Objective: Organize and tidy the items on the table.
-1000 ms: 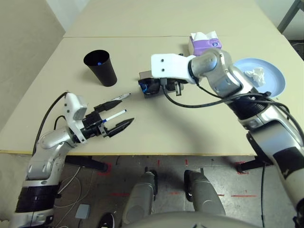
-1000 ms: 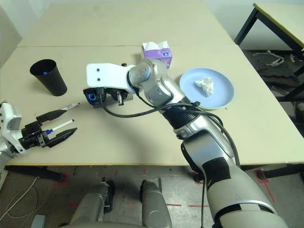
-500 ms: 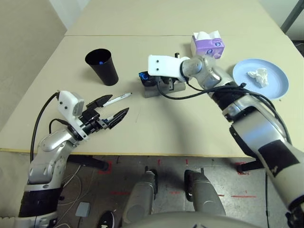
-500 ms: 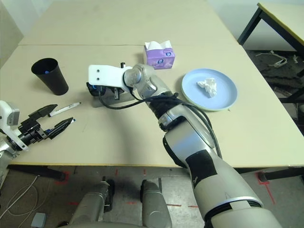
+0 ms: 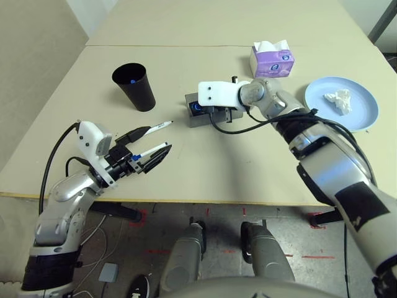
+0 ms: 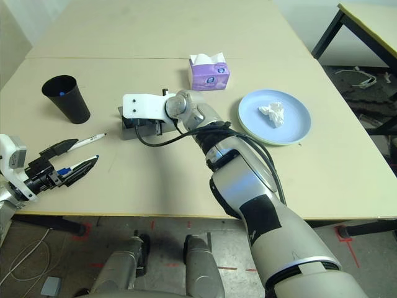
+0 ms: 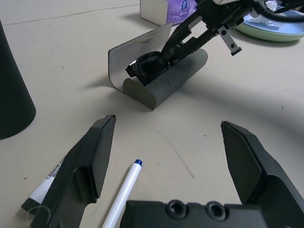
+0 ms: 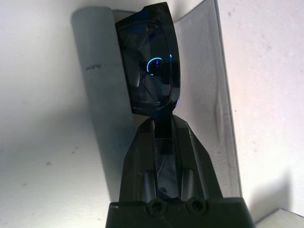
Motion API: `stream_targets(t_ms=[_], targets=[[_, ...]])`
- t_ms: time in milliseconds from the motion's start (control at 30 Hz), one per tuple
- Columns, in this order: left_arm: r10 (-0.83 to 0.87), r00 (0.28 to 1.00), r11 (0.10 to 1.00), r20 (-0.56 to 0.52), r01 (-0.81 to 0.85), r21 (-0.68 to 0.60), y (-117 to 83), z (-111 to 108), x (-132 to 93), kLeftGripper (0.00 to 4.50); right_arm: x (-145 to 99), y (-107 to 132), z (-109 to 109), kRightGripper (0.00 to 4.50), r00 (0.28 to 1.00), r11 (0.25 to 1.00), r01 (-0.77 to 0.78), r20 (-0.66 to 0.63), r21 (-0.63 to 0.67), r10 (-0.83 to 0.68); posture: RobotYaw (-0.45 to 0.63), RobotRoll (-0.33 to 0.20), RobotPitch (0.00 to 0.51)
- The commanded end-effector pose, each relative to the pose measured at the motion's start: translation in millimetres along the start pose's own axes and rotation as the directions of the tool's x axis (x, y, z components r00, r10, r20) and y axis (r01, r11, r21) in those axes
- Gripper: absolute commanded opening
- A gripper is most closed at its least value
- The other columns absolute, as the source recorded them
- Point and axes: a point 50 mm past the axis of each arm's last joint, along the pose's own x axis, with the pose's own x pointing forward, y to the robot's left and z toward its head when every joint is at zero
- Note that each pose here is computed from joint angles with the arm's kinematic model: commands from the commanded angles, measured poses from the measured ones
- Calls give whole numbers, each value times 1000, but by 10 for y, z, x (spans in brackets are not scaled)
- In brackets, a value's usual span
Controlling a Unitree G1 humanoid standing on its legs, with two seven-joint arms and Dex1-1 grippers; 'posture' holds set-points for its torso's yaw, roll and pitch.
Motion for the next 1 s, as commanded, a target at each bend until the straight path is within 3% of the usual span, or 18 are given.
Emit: stream_targets(t_ms=[33, 400, 467, 600, 700, 833, 900, 967, 1000], targets=[[-18, 1000, 1000, -17, 18, -8, -17, -33, 4, 4500, 17, 73, -22, 555, 998, 998, -54, 19, 41, 53, -34, 0, 213], [-21, 1000, 1000, -23, 21, -10, 9, -53, 11, 4500, -284, -306, 52, 4452, 992, 988, 78, 90, 132, -90, -47, 0, 209], [-21, 999, 1000, -24, 20, -10, 15, -57, 10, 4500, -427, -426, 63, 4481, 985, 979, 99, 123, 179, -122, -49, 0, 208], [-17, 999, 1000, -28, 16, -7, 43, -60, -7, 4500, -947, -739, 110, 4481, 939, 934, 118, 266, 338, -216, -55, 0, 210], [-13, 1000, 1000, -28, 13, -6, 59, -60, -13, 4500, -1347, -804, 47, 4481, 895, 902, 87, 365, 422, -257, -55, 0, 210], [21, 999, 1000, -28, -21, -7, 104, -74, -15, 4500, -1693, -488, -334, 4481, 861, 854, 0, 434, 521, -264, -75, 0, 213], [52, 998, 999, -35, -52, -6, 142, -90, -4, 4500, -1758, -174, -580, 4481, 871, 837, -29, 424, 546, -246, -81, 0, 214], [77, 995, 997, -56, -78, -5, 178, -121, 12, 4500, -1820, 150, -797, 4481, 835, 787, -64, 465, 614, -295, -96, 0, 215], [90, 993, 996, -74, -90, 4, 198, -147, 29, 4500, -1839, 401, -945, 4481, 834, 782, -79, 470, 618, -288, -109, 0, 215]])
